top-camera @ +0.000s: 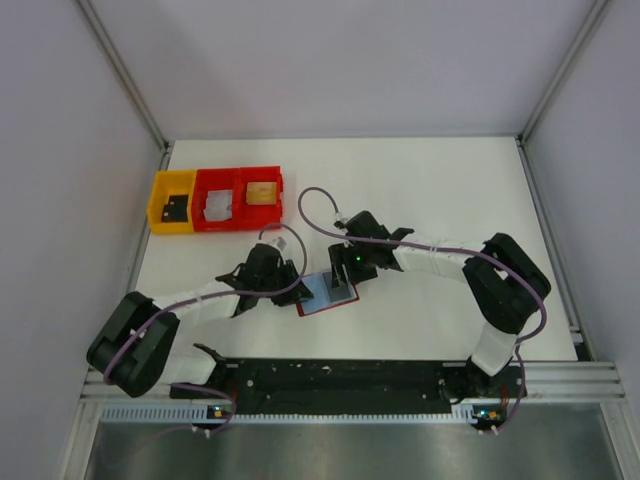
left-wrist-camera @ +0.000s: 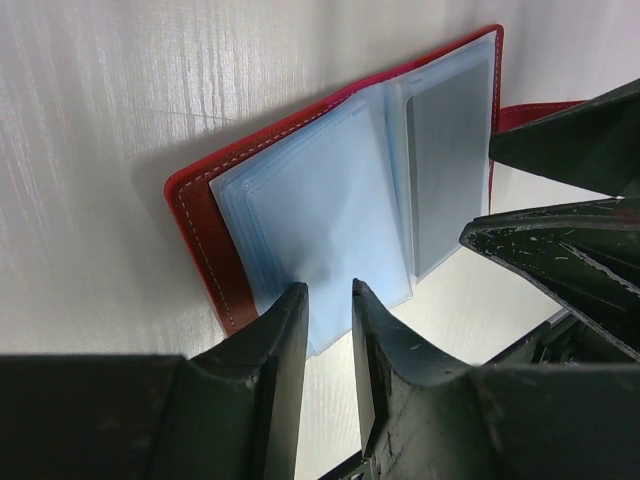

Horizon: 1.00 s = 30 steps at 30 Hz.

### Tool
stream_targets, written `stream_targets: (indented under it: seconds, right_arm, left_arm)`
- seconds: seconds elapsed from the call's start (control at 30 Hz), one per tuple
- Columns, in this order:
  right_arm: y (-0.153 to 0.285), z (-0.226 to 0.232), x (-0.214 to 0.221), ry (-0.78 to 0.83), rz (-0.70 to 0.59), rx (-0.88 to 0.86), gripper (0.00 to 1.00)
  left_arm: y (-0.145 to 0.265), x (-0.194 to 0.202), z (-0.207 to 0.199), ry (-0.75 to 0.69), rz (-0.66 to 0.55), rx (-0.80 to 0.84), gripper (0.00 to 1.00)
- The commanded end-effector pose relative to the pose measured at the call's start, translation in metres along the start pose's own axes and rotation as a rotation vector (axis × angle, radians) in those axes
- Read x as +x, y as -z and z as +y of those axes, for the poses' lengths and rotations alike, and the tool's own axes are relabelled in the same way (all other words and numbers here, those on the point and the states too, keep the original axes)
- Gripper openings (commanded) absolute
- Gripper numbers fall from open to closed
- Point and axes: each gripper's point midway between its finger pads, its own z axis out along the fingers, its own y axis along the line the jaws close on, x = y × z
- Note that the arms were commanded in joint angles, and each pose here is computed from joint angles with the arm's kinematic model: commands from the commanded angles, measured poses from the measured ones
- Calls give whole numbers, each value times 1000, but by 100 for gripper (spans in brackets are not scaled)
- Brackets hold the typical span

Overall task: Take the credit cards out of the card holder
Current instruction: Remove the credit card from the card holder.

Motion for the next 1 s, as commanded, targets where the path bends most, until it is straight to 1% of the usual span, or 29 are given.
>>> stream_targets:
  seconds: [0.0,0.53,0.8,0.97]
  right_arm:
    - [0,18,-15,18,-31,-56,61]
    - [10,30,-24,25,-55,-98,56]
    - [27,38,-36,41,-90,-104,55]
    - [30,44,-36,54,-78,-113,56]
  left_arm:
    - [0,16,32,-29,56,-133,29]
    - [-1,17,30,-38,62,-130,28]
    - [-1,16,29,-42,62,-131,28]
    - [-2,16,28,-45,65,-128,27]
